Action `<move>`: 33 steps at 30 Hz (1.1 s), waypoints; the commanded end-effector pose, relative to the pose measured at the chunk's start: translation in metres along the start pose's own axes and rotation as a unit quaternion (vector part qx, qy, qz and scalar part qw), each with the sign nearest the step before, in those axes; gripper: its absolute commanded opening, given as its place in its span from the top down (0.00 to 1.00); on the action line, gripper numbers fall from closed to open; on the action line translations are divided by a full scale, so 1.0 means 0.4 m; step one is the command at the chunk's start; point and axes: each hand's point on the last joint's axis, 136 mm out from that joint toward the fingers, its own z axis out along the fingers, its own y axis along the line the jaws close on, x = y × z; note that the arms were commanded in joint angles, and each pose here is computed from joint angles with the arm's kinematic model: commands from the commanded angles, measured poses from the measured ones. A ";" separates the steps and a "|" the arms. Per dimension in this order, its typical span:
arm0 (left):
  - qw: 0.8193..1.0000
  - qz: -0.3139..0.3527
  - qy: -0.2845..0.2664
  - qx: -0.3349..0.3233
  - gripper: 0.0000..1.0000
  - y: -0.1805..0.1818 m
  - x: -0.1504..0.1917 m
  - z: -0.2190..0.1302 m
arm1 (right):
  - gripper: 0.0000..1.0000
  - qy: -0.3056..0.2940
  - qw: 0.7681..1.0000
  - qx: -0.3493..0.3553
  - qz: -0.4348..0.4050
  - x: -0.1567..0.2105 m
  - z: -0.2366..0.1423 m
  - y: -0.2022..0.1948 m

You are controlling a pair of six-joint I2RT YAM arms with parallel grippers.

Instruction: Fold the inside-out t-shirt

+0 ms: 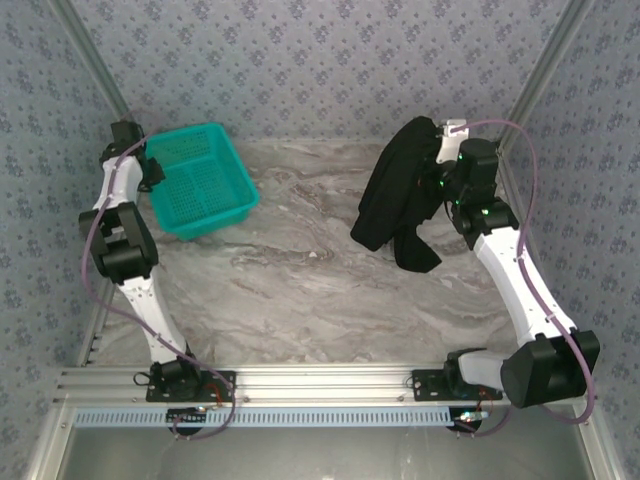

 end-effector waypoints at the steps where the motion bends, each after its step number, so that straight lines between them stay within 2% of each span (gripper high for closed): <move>1: 0.998 0.009 0.016 -0.057 0.67 0.102 -0.013 0.037 | 1.00 -0.035 0.999 -0.001 -0.015 -0.059 -0.018 0.009; 5: 0.998 -0.019 0.004 -0.052 0.48 0.098 -0.065 -0.006 | 1.00 -0.030 0.999 -0.007 -0.014 -0.053 -0.014 0.016; 8: 0.999 -0.031 -0.025 -0.023 0.42 0.044 -0.101 -0.109 | 1.00 -0.028 1.000 -0.009 -0.013 -0.046 -0.018 0.021; 11: 0.997 -0.013 -0.072 0.021 0.38 -0.071 -0.098 -0.239 | 1.00 -0.026 1.000 -0.006 -0.011 -0.040 -0.020 0.025; 14: 0.990 0.014 -0.106 0.096 0.35 -0.237 -0.036 -0.336 | 1.00 -0.007 1.000 -0.003 -0.006 0.006 -0.006 0.021; 16: 0.982 0.058 -0.105 0.143 0.35 -0.374 0.032 -0.375 | 1.00 -0.001 1.000 0.000 -0.003 0.019 0.001 0.018; 21: 0.960 0.173 -0.065 0.209 0.35 -0.663 0.211 -0.382 | 1.00 0.013 1.000 0.005 0.003 0.030 0.008 0.011; 24: 0.949 0.221 -0.026 0.224 0.36 -0.776 0.307 -0.338 | 1.00 0.033 0.999 -0.004 0.010 0.042 0.017 0.022; 27: 0.950 0.240 0.015 0.200 0.37 -0.799 0.359 -0.267 | 1.00 0.038 0.999 -0.023 0.004 0.018 0.018 0.053; 30: 0.960 0.238 0.028 0.148 0.37 -0.739 0.356 -0.212 | 1.00 0.045 0.999 -0.025 -0.010 -0.003 0.010 0.066; 33: 0.970 0.212 0.036 0.116 0.37 -0.641 0.344 -0.189 | 1.00 0.057 0.998 -0.022 -0.015 -0.008 0.008 0.069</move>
